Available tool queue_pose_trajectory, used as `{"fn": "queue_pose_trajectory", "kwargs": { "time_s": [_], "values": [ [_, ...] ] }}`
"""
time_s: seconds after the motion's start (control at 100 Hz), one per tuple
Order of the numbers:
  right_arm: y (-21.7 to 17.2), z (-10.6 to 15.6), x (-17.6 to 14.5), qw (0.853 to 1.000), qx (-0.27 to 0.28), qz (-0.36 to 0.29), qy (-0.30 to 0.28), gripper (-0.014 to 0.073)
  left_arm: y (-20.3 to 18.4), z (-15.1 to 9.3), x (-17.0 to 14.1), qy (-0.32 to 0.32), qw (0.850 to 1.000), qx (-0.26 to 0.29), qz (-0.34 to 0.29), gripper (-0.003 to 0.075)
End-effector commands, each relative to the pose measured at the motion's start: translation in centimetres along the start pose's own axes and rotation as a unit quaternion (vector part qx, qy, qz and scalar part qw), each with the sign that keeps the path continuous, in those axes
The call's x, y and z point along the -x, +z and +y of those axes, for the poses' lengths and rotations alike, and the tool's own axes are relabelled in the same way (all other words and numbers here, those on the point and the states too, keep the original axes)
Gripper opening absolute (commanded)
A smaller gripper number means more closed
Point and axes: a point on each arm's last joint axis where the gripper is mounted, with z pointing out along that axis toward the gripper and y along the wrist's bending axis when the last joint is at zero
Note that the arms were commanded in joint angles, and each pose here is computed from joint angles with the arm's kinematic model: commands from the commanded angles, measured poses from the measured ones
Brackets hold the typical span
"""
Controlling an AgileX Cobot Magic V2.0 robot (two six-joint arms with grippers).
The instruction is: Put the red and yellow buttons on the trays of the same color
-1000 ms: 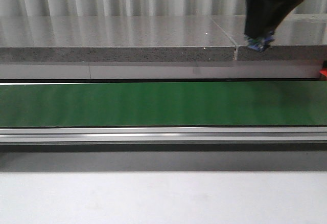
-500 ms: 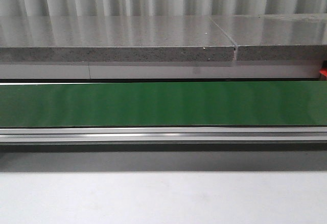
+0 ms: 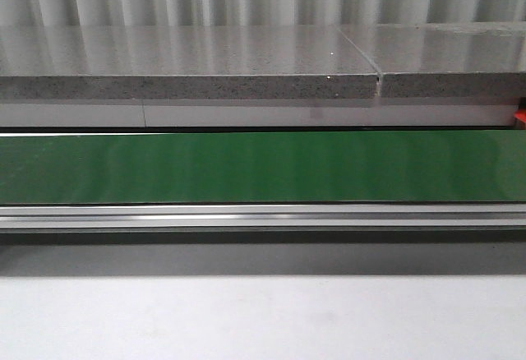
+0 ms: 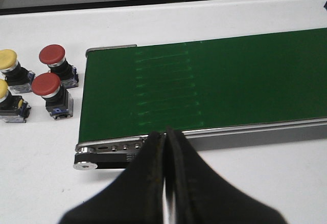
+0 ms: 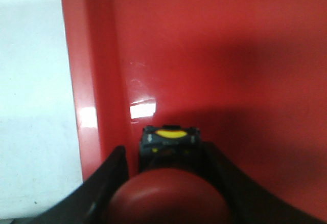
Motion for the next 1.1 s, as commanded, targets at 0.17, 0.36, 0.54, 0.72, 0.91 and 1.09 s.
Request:
{"fn": "queue_pose_trajectory", "kwargs": {
  "time_s": [0.17,0.36,0.54,0.72,0.91,1.09],
  "values": [
    [-2.9,-0.6,3.1,0.998,-0.009,-0.061,0.001,0.0148,-0.5,0.0,1.2,-0.004,0.999,0.0,-0.044,-0.0021],
    [-1.7,-0.7,3.1,0.999,-0.004,-0.039,0.001,0.0152,-0.5,0.0,1.2,-0.004,0.999,0.0,-0.044,-0.0021],
    [-0.8,-0.7,2.7,1.0,-0.001,-0.023,0.002,0.0249,-0.5,0.0,1.2,-0.004,0.999,0.0,-0.044,-0.0021],
    [-1.8,-0.8,3.6,0.999,-0.002,-0.036,0.0,0.0656,-0.5,0.0,1.2,-0.004,0.999,0.0,-0.044,-0.0021],
    [-4.8,-0.5,5.2,0.997,0.014,-0.071,0.011,0.0634,-0.5,0.0,1.2,-0.004,0.999,0.0,-0.044,-0.0021],
    [-9.7,0.2,6.6,0.99,0.04,-0.132,0.026,0.0634,-0.5,0.0,1.2,-0.004,0.999,0.0,-0.044,-0.0021]
  ]
}}
